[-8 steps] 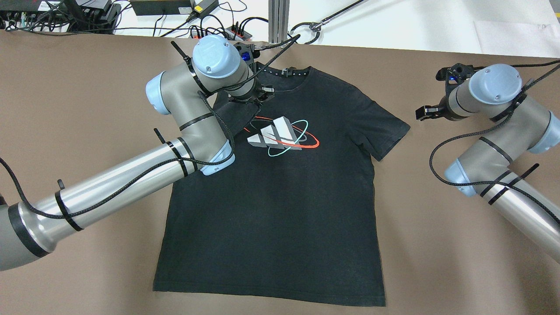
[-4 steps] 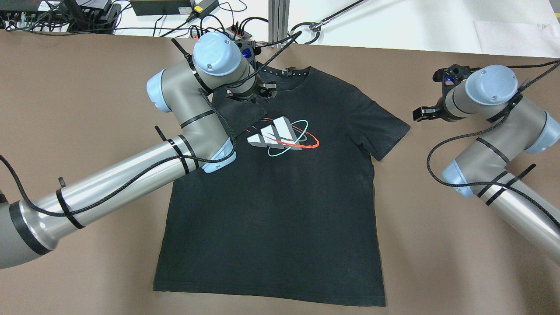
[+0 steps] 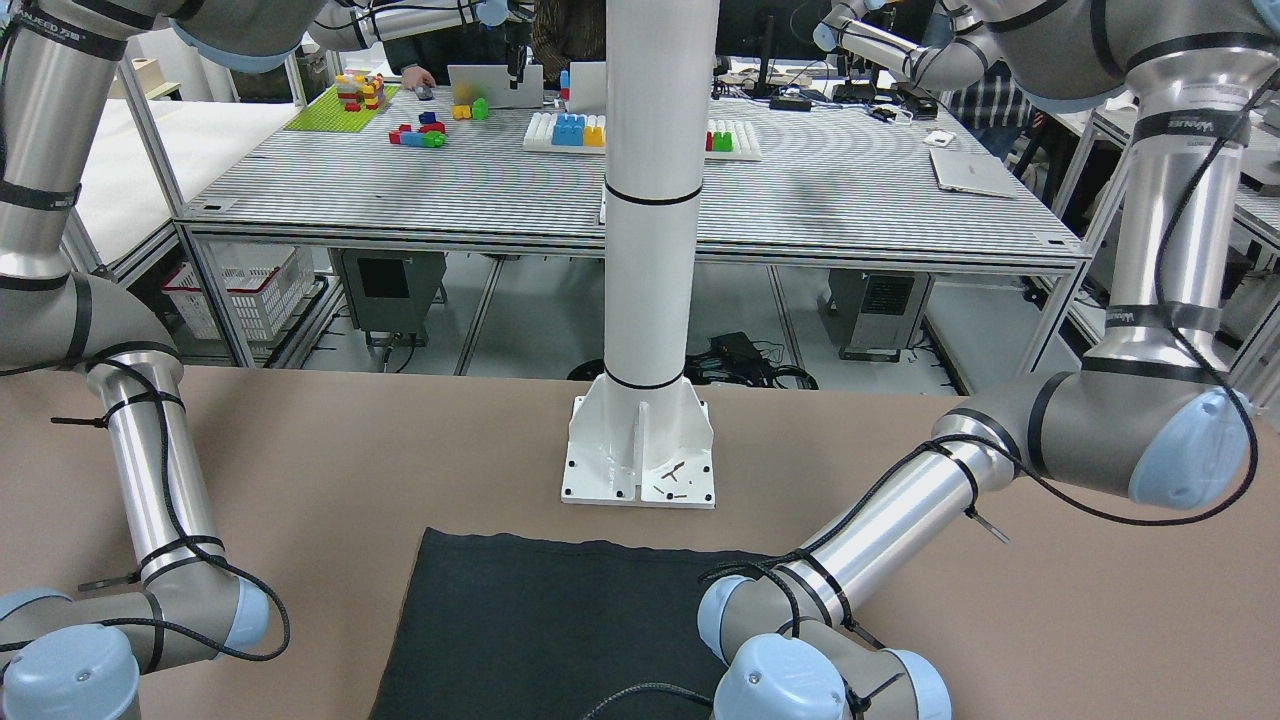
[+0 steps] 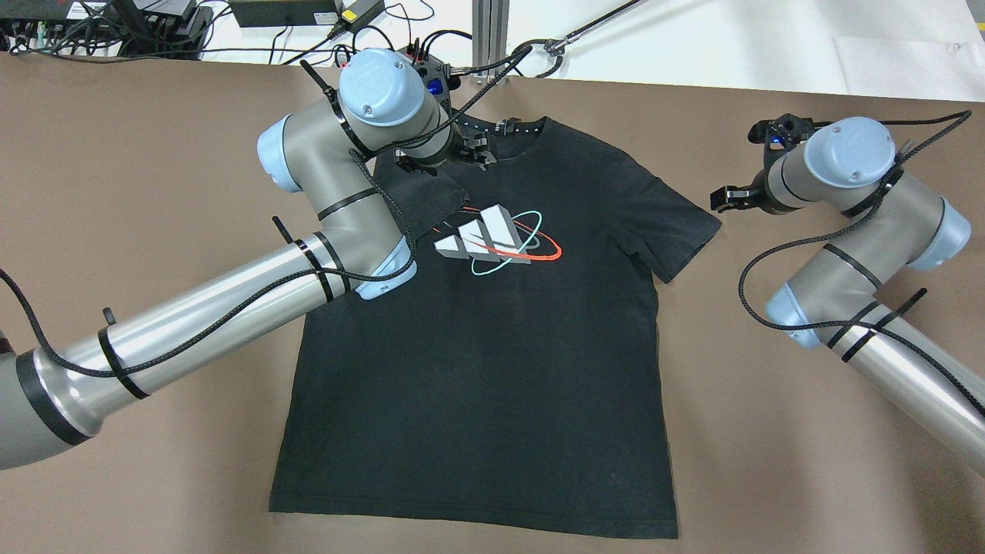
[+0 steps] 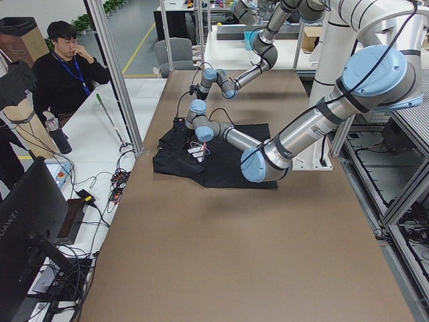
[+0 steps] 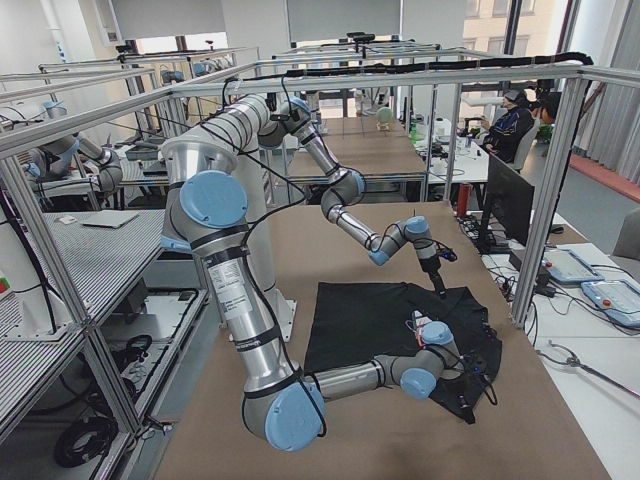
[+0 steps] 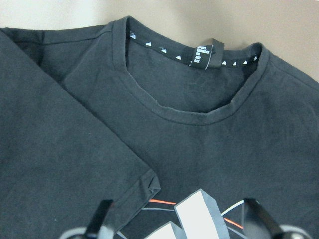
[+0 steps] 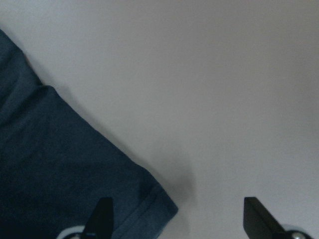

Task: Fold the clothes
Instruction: 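Fold the held sleeve inward with the left gripper while the right folds the other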

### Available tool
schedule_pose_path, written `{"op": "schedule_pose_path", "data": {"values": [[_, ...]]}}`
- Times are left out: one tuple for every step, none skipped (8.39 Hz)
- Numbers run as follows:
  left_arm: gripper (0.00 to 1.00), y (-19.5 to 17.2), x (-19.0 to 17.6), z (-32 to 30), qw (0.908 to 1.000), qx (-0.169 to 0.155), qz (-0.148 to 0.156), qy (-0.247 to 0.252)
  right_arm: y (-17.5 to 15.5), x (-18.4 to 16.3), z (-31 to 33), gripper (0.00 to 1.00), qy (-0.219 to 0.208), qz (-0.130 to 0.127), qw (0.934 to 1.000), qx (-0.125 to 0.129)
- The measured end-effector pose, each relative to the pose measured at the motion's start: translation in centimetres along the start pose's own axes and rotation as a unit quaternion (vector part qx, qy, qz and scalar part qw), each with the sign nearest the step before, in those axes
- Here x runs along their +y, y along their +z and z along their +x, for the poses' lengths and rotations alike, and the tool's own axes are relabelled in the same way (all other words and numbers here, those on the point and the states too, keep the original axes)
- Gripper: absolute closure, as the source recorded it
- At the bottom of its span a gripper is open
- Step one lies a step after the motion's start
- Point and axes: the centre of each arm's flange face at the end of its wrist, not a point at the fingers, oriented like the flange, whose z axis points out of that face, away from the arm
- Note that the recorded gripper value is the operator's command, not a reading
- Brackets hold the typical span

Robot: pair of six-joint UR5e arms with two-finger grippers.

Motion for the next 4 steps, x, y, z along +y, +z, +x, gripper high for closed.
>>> {"op": "schedule_pose_path", "data": {"values": [[0.05,0.11,0.09,-0.09,1.0000,-0.001,0.000,0.001,0.97,0.40,-0.33,0.26,-0.002,0.001,1.0000,-0.006],[0.05,0.16,0.13,-0.13,1.0000,-0.001,0.000,0.001,1.53,0.71,-0.73,0.46,-0.006,0.000,0.9999,-0.009],[0.05,0.22,0.16,-0.21,1.0000,-0.002,0.000,0.002,1.81,0.90,-1.01,0.64,-0.008,0.000,0.9999,-0.010],[0.05,0.24,0.18,-0.24,1.0000,-0.002,0.000,0.003,1.89,0.99,-1.16,0.86,-0.010,0.000,0.9999,-0.011]]}}
